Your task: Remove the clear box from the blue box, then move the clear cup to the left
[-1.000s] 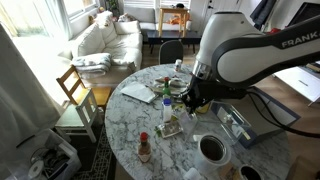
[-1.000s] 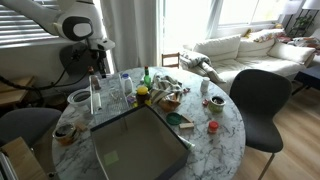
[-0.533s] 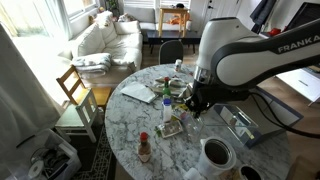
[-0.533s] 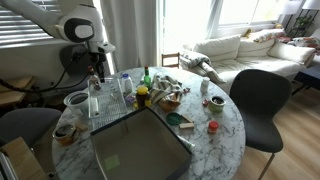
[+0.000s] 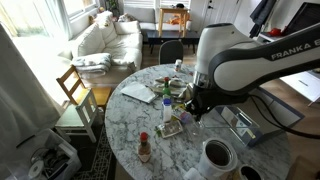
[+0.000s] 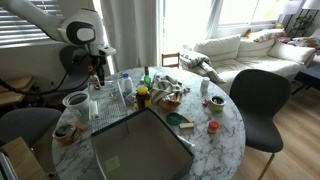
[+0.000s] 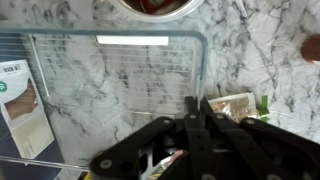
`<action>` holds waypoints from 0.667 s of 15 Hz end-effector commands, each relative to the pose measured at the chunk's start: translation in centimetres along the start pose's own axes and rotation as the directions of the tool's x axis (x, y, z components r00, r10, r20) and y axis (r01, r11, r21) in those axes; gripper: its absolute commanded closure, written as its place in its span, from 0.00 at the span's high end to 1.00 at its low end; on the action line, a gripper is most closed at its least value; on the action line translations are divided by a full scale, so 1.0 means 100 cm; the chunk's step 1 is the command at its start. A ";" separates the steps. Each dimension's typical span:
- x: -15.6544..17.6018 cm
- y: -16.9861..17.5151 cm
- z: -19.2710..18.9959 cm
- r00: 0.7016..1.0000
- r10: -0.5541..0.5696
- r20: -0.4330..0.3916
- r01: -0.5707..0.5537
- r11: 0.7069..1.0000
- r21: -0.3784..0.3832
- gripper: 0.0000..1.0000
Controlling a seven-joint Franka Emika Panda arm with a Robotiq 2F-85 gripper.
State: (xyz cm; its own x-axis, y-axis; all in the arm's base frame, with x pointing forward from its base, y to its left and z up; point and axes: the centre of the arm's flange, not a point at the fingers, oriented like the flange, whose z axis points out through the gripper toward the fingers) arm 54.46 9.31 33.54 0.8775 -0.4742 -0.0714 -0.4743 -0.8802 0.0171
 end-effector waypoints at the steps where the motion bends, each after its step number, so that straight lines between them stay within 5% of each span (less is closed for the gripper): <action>1: 0.001 -0.003 0.003 1.000 -0.020 -0.006 0.020 1.000 0.001 0.01; 10: 0.004 -0.015 0.020 0.999 -0.049 -0.023 0.048 0.998 -0.034 0.01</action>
State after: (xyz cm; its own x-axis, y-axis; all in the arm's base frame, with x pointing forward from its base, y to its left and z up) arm 54.96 10.47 31.79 0.8911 -0.4484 -0.0698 -0.4481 -0.8938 0.0209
